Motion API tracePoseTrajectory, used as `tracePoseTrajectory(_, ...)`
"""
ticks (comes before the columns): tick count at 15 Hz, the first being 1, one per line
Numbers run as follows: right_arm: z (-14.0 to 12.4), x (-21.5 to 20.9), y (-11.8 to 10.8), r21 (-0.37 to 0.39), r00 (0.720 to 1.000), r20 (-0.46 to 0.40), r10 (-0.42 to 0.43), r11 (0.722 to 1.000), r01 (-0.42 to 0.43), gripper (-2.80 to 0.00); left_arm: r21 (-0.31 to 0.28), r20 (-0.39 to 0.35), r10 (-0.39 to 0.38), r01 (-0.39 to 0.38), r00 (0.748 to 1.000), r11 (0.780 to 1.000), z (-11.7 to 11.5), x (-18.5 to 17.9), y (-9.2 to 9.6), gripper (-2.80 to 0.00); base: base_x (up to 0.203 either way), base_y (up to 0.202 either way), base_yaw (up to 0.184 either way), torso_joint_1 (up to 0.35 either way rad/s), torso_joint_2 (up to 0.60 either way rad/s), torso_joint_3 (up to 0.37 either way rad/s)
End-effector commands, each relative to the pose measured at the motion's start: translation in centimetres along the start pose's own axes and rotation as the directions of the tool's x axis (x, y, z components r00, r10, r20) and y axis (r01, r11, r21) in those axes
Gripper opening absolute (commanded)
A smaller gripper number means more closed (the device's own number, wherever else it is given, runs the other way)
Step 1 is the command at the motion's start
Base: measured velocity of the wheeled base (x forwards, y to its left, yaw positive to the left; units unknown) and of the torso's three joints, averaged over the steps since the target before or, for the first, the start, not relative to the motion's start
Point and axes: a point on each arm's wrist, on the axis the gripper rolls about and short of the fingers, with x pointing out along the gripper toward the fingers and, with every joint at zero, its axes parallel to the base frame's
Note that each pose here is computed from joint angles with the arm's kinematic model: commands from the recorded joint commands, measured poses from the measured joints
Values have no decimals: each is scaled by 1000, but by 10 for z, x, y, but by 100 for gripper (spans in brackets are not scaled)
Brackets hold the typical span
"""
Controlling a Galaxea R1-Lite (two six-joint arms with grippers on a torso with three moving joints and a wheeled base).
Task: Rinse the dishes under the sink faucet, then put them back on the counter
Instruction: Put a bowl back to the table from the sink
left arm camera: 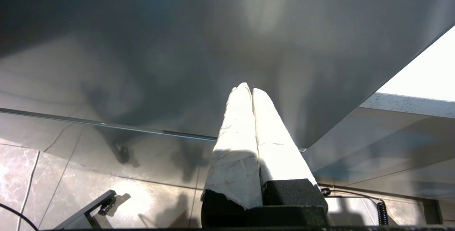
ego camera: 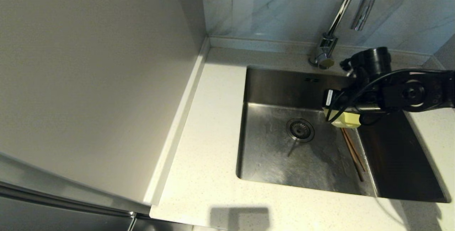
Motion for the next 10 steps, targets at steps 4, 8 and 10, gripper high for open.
tracePoseTrajectory(4,38,-87,-1,491,958,-71,277,846,-208,-280,0,3,1,-1,1000,1000,0,0,0,-280,0,0,0,0,0,0)
tracePoseTrajectory(8,47,-120,11,779,783,-242,573,596,-196,-280,0,3,1,-1,1000,1000,0,0,0,-280,0,0,0,0,0,0)
tracePoseTrajectory(10,53,-130,15,887,658,-265,704,446,-120,-280,0,3,1,-1,1000,1000,0,0,0,-280,0,0,0,0,0,0)
